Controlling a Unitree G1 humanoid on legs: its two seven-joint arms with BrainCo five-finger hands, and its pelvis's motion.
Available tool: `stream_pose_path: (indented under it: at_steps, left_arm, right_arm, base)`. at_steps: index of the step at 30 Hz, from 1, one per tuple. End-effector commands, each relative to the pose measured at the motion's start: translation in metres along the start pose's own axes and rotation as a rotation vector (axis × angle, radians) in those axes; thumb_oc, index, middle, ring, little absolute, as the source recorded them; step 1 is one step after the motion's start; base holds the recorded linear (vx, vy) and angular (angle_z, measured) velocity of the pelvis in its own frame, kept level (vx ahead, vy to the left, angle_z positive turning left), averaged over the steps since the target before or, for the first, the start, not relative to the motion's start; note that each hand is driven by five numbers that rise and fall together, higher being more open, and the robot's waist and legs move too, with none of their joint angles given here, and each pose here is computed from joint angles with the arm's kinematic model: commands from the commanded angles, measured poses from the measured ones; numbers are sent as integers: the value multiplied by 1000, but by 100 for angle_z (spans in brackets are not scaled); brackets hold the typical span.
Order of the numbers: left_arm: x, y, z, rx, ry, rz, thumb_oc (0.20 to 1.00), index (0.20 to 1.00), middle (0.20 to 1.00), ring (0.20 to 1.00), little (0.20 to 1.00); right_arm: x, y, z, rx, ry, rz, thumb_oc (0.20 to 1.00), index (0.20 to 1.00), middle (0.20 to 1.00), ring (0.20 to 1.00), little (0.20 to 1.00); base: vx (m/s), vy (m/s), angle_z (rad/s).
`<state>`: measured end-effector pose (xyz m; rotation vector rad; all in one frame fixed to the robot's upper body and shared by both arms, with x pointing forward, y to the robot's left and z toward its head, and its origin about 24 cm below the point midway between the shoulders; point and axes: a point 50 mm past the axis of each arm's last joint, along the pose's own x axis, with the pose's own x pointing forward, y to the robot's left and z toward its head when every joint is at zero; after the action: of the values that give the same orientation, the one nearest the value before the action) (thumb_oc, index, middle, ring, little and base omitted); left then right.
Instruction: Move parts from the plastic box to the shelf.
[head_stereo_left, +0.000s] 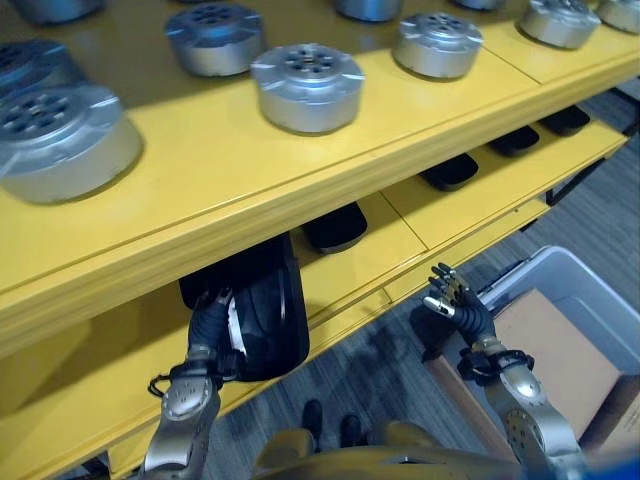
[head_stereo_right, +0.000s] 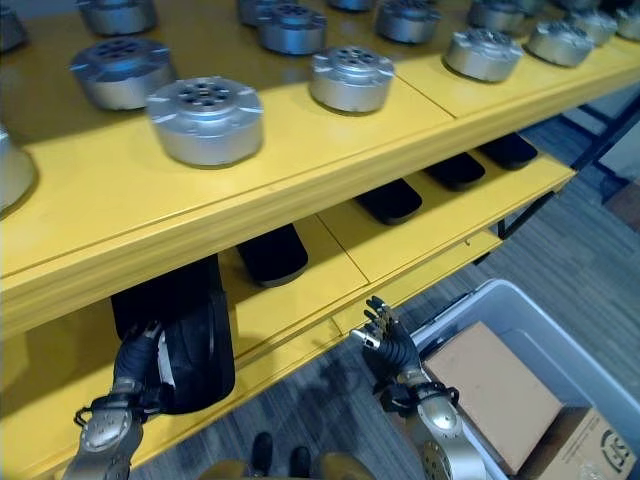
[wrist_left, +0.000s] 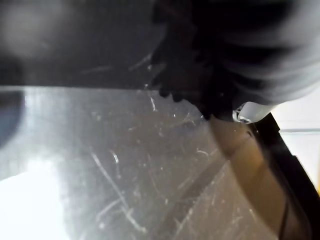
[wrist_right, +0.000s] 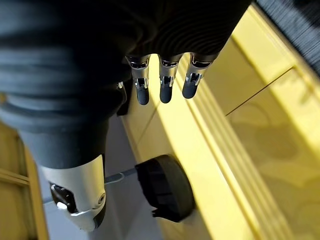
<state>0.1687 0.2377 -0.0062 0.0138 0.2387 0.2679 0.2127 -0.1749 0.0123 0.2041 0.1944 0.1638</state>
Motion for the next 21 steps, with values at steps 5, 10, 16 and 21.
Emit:
stream_pose_path:
  at_steps: [5, 10, 16, 21]
  left_arm:
    - [2, 10, 30, -34, -150, 10, 200, 200, 200, 200, 200]
    - [3, 5, 33, -48, -165, -11, 200, 200, 200, 200, 200]
    - [9, 5, 50, -69, -244, 21, 200, 200, 200, 200, 200]
    - [15, 0, 61, -95, -287, 29, 200, 200, 200, 200, 200]
  right_arm:
    - [3, -5, 28, 14, -136, -3, 1000, 1000, 1000, 1000, 1000]
    - [0, -12, 34, 6, -163, -27, 1000, 1000, 1000, 1000, 1000]
    - [0, -11, 31, 56, -161, -48, 1000, 1000, 1000, 1000, 1000]
    - [-4, -23, 31, 69, -172, -131, 1000, 1000, 1000, 1000, 1000]
  base:
    - [-84, -79, 17]
    - [-201, -59, 54]
    - [-131, 17, 74]
    - [-18, 202, 61]
